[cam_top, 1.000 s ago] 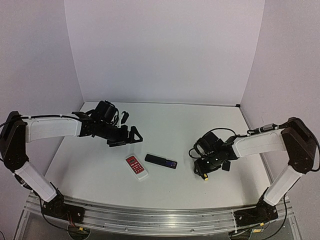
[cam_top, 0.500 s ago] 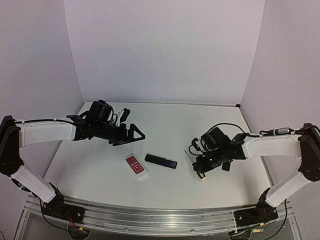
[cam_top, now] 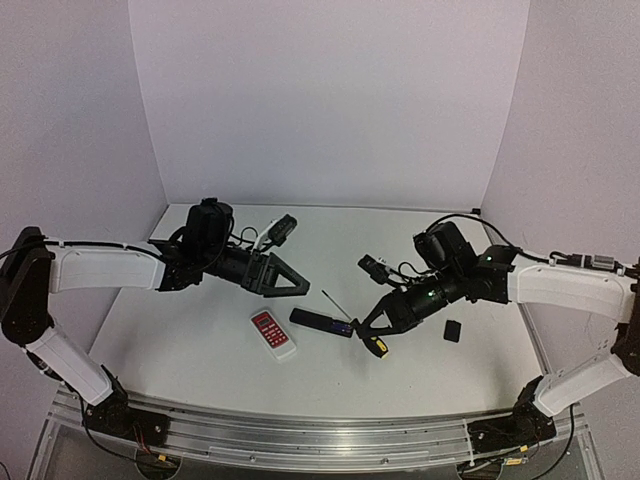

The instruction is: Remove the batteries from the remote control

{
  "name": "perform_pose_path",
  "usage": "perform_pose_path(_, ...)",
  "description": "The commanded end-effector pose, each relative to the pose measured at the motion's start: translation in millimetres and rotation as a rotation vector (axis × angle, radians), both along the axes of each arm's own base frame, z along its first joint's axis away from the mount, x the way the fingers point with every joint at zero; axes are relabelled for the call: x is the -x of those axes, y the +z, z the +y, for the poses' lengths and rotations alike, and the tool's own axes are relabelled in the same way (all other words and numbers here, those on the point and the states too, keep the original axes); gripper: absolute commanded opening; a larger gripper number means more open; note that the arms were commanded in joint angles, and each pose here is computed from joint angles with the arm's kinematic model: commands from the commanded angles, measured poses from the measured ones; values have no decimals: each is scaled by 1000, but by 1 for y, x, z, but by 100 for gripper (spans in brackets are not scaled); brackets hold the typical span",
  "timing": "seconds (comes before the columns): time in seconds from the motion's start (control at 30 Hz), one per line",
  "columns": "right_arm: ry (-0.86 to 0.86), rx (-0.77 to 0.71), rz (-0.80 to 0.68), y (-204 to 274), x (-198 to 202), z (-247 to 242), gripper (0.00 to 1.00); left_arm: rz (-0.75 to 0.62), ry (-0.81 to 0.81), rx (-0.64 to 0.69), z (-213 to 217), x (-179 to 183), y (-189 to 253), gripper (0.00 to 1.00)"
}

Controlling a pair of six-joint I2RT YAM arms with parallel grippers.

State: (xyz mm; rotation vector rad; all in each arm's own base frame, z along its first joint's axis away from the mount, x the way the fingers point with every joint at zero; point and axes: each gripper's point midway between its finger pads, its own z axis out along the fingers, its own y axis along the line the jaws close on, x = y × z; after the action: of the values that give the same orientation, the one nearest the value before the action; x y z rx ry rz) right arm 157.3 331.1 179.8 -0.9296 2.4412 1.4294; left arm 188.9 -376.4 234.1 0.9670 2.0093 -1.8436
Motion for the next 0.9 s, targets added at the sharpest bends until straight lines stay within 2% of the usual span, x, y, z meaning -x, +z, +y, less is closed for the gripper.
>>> perform_pose_path(0.0,102,-130,30,41,17,8,0,-41,-137,100,-13,20,32,69)
perform_pose_path(0.2,145,-168,52,52,23,12,0,-37,-156,115,-16,30,36,61)
perform_pose_path(0.33,173,-193,73,59,29,13,0,-42,-135,107,-18,27,35,59)
perform_pose_path(0.6,202,-199,117,58,35,16,0,-26,-154,122,-20,28,38,48)
perform_pose_path(0.87,203,-189,129,56,32,23,0,-7,-179,119,-18,32,38,17)
